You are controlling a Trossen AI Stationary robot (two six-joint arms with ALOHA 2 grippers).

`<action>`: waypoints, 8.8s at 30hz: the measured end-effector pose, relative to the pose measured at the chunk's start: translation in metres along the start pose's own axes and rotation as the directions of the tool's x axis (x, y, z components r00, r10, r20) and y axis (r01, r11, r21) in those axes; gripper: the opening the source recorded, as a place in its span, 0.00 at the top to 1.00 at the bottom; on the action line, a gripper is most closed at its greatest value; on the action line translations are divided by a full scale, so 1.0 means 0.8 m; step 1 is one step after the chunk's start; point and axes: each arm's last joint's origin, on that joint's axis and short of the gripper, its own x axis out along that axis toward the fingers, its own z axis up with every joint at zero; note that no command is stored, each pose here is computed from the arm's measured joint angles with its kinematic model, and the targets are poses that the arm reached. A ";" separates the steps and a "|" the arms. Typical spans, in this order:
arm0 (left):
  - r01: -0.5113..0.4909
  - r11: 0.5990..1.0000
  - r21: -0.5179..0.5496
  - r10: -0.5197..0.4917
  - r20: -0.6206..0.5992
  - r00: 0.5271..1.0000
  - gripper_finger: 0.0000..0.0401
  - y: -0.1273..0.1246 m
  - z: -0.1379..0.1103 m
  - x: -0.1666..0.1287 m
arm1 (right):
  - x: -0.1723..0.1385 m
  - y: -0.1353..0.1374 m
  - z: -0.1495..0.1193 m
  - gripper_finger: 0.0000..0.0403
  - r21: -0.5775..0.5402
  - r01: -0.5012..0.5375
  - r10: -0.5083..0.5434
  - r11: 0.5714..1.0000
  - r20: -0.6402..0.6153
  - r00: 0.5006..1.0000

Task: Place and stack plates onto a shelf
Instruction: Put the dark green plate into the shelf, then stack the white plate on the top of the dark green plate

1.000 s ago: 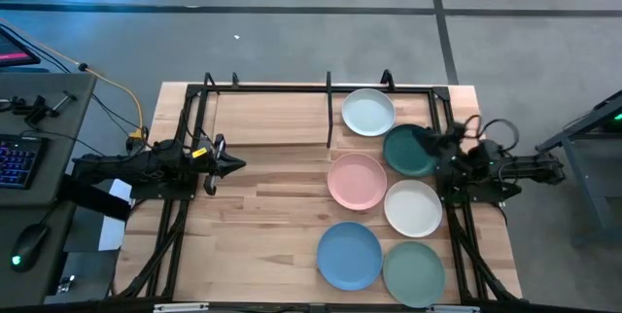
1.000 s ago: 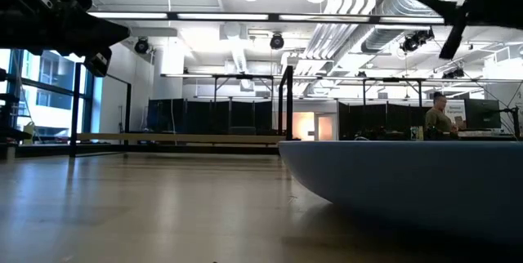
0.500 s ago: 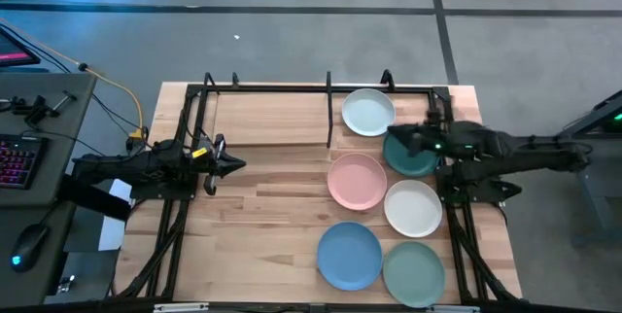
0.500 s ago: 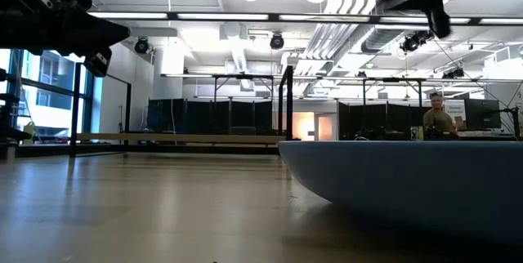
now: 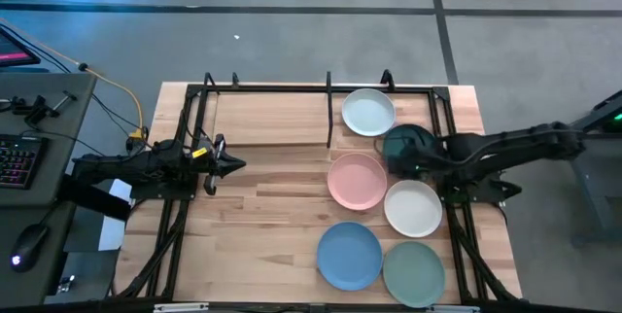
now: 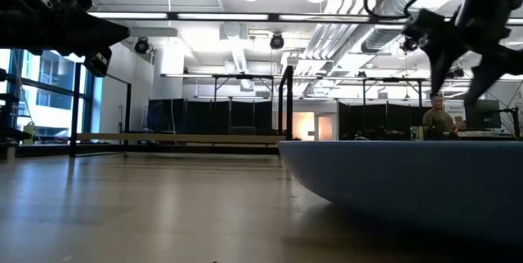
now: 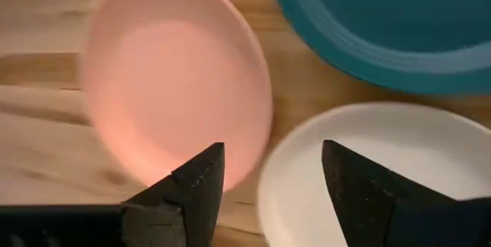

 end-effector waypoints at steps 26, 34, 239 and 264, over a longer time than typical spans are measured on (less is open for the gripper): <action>0.000 1.000 0.000 0.000 0.000 1.000 1.00 0.000 0.000 0.000 | 0.083 0.010 0.035 0.50 -0.389 0.348 -0.380 0.853 -0.005 0.925; 0.000 1.000 0.000 0.000 0.000 1.000 1.00 0.000 0.000 0.000 | 0.099 0.009 0.044 0.50 -0.511 0.382 -0.436 0.770 0.017 0.900; 0.000 1.000 0.000 0.000 0.000 1.000 1.00 0.000 0.000 0.000 | 0.101 0.072 0.167 0.62 -0.985 0.040 -0.248 -0.168 0.081 0.965; 0.000 1.000 0.000 0.000 0.000 1.000 1.00 0.000 0.000 0.000 | 0.105 0.082 0.175 0.62 -0.952 0.107 -0.111 -0.288 0.144 0.983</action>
